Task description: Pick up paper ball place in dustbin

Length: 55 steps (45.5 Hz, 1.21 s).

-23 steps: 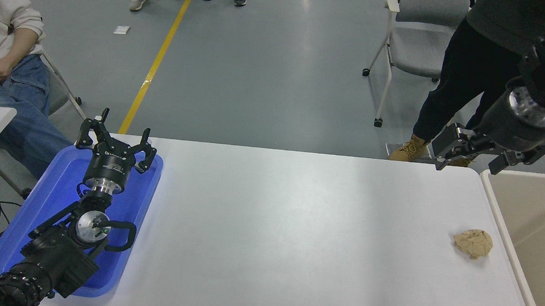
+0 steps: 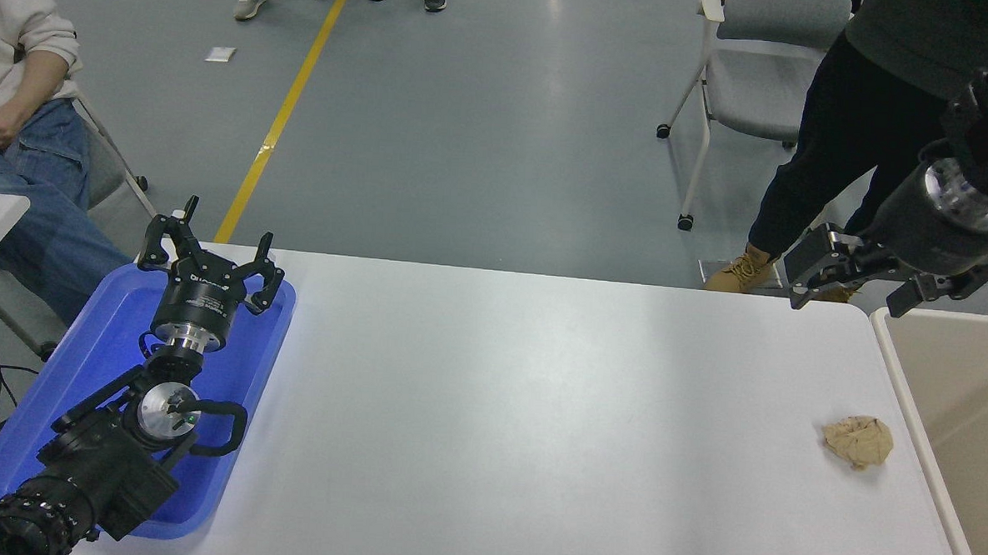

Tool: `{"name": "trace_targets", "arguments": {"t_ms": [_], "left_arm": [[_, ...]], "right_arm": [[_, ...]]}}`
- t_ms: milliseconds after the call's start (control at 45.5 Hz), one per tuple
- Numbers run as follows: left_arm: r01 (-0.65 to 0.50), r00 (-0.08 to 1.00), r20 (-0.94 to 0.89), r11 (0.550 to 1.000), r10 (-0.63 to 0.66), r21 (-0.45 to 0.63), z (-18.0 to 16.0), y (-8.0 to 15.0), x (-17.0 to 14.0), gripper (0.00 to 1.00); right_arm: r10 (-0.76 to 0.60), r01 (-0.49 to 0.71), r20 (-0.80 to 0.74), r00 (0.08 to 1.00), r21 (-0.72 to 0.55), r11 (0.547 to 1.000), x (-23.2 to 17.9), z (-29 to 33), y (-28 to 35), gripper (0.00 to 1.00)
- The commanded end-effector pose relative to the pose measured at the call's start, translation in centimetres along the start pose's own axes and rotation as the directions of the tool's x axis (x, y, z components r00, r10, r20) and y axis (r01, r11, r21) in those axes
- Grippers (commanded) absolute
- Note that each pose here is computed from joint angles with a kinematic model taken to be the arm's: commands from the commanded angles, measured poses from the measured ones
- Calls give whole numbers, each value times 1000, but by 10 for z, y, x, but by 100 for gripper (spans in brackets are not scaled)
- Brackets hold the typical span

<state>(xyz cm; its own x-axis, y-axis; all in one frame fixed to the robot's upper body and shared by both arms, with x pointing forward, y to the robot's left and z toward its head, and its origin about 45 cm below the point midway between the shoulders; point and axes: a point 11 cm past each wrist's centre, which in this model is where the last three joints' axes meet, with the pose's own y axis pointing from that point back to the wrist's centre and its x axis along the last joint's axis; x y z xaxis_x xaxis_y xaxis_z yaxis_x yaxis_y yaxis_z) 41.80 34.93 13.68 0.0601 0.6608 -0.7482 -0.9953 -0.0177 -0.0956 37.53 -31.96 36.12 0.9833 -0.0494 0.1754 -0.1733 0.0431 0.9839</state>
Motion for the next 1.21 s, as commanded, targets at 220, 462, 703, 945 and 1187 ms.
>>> {"name": "trace_targets", "arguments": {"t_ms": [220,462,703,945,1187], "left_arm": [[0,1000,0,1000,0,-1,0,0,0,100],[0,1000,0,1000,0,-1,0,0,0,100],[0,1000,0,1000,0,-1,0,0,0,100],[0,1000,0,1000,0,-1,0,0,0,100],[0,1000,-1,1000,0,-2,0,0,0,100]], "right_arm": [[16,-16,1,1000,17,1000,5,-6,3,100],[17,-18,6,1000,15,1000,5,-4,3,100],[15,-15,7,1000,11,1000,6,-3,0,100],[33,-33,21,999,2,999,14,3,-2,100],[27,-27,33,999,4,1000,12,7,-6,100]]}}
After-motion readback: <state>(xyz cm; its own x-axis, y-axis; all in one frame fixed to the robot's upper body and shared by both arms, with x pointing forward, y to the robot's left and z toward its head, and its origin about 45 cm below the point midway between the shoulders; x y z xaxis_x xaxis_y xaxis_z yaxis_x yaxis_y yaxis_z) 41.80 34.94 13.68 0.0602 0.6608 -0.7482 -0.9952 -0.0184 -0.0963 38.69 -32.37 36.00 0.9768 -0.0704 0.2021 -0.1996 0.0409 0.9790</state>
